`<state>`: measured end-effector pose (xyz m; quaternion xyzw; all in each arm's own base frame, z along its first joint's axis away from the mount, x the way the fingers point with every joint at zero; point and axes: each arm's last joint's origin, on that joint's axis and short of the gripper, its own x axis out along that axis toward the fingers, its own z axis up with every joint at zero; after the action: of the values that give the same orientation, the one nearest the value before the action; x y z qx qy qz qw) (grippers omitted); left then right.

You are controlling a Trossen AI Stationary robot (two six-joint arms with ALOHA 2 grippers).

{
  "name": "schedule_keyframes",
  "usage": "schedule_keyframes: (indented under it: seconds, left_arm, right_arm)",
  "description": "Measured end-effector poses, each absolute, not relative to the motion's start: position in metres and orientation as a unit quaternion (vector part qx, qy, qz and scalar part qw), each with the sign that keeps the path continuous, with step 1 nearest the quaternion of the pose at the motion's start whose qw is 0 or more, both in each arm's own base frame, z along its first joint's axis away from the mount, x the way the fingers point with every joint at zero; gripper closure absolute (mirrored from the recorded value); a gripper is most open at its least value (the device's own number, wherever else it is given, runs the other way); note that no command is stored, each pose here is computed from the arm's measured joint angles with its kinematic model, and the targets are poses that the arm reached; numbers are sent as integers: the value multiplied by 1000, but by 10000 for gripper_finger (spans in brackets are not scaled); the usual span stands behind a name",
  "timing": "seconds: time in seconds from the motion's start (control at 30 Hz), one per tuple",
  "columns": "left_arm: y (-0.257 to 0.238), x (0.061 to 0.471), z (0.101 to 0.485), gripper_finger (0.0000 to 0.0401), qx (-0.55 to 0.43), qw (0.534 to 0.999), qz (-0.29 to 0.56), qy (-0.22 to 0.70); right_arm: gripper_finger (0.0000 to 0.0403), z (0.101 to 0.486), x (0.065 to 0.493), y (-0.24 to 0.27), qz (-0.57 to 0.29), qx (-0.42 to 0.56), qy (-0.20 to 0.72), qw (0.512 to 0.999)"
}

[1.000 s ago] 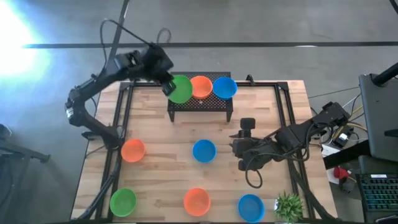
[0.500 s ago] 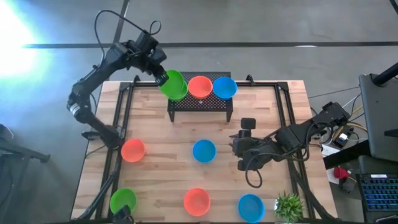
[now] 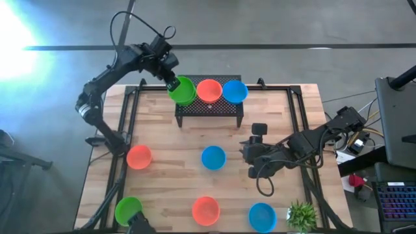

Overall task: Pick & Place Mini bowls
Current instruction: Stack the top green bowl on the green bowl on the shelf

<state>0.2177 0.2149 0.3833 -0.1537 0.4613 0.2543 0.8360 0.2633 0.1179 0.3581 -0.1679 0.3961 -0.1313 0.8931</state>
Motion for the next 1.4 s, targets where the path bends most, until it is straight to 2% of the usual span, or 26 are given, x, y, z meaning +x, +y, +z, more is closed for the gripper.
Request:
schedule_keyframes:
  seconds: [0.33,0.83,1.4]
  left_arm:
    - [218,220,380,395,-162,832,257,463]
    - [218,221,380,353,-158,834,257,462]
    - [215,221,403,350,-109,854,252,441]
  right_arm:
    - [293,358,263,118,-131,-169,396,893]
    - [298,358,263,118,-131,-170,396,893]
    - [305,358,263,118,-131,-170,396,893]
